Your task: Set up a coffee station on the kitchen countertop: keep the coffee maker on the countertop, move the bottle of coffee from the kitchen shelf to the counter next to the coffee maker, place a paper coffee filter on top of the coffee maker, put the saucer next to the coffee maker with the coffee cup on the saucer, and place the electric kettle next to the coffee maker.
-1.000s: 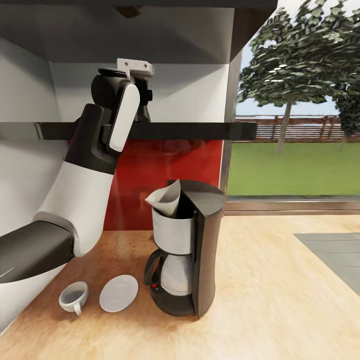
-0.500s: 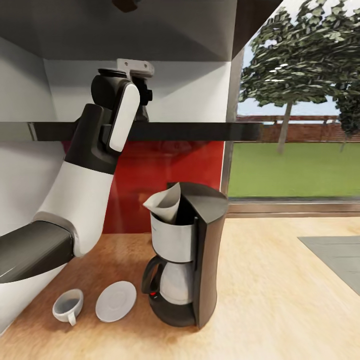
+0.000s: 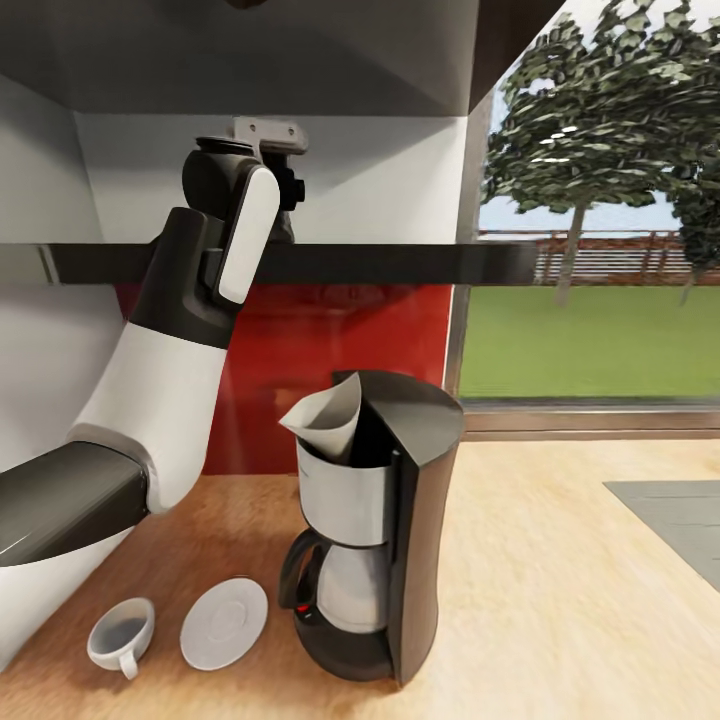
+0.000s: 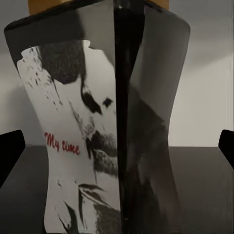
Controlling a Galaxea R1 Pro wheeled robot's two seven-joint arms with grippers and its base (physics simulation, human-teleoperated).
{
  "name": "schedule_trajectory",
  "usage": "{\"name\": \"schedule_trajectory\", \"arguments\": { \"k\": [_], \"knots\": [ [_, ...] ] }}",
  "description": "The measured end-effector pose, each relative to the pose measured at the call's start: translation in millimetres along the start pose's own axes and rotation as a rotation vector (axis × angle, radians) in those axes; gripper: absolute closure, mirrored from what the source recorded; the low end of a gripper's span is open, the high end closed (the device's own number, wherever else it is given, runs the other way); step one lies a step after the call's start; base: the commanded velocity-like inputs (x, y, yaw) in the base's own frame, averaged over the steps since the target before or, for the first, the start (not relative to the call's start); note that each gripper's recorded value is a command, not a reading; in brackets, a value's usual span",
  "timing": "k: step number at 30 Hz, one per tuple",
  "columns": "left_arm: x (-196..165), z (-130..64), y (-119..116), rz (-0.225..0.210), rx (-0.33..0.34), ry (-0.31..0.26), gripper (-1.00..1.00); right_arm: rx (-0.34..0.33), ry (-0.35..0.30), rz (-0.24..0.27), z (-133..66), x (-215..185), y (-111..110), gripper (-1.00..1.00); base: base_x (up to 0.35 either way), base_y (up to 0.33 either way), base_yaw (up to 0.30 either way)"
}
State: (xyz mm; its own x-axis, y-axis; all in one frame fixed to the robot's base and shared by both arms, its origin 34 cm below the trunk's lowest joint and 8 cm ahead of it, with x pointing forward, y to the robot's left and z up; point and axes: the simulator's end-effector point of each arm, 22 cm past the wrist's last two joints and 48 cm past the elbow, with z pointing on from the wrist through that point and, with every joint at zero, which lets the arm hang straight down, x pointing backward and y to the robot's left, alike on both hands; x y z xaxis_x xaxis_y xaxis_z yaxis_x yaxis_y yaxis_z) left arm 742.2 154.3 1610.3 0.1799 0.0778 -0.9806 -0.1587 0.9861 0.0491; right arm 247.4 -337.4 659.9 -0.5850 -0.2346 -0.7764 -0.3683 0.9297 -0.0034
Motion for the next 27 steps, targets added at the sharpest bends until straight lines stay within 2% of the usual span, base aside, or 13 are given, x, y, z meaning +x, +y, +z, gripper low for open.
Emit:
{"name": "schedule_trajectory", "arguments": {
  "k": [27],
  "knots": [
    [1.4,1.0,-0.1,0.001,-0.001,0.003,-1.00,0.001,0.000,0.000,0.2,0.0,-0.2,-1.00,0.053,0.000,0.000]
  ]
}}
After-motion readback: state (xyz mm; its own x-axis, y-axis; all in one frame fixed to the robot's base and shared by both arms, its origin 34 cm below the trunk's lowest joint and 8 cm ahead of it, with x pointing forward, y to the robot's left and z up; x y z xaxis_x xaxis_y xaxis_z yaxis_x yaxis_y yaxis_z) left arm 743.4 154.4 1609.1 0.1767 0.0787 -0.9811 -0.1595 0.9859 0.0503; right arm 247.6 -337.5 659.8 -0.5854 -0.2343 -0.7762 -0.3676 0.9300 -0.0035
